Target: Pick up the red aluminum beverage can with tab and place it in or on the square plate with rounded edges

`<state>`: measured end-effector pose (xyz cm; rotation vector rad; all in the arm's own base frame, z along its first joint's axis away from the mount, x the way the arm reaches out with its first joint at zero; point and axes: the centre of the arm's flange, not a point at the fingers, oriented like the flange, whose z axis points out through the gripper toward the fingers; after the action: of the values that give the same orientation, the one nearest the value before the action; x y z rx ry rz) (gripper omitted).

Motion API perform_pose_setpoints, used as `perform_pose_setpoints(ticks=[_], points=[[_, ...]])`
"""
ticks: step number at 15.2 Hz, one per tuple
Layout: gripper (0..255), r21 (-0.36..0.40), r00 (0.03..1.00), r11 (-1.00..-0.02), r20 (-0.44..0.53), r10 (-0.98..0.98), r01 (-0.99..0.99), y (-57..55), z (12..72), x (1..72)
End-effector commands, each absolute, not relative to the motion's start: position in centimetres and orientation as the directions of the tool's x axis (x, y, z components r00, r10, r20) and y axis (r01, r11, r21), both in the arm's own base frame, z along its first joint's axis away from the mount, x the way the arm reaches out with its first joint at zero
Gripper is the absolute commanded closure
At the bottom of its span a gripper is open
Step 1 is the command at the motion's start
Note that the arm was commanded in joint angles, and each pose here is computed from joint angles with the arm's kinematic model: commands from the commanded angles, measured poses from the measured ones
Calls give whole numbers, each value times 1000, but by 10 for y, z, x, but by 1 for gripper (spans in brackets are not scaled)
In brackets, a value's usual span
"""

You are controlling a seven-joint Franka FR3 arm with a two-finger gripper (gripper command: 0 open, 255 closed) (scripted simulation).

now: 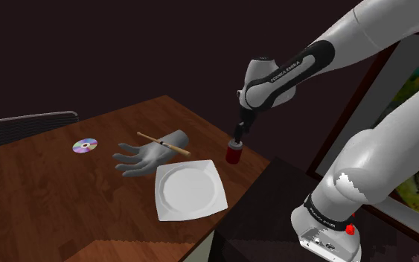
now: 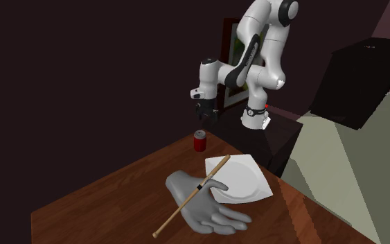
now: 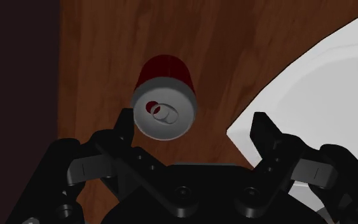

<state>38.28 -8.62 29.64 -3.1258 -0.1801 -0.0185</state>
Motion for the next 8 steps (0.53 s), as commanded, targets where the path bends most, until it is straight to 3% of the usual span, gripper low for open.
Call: perform_pose_setpoints(ticks=[1, 8], points=[[0, -3, 992, -992, 7, 123, 123, -96, 270, 390], [0, 2, 992, -992, 0, 130, 130, -105, 225, 394]])
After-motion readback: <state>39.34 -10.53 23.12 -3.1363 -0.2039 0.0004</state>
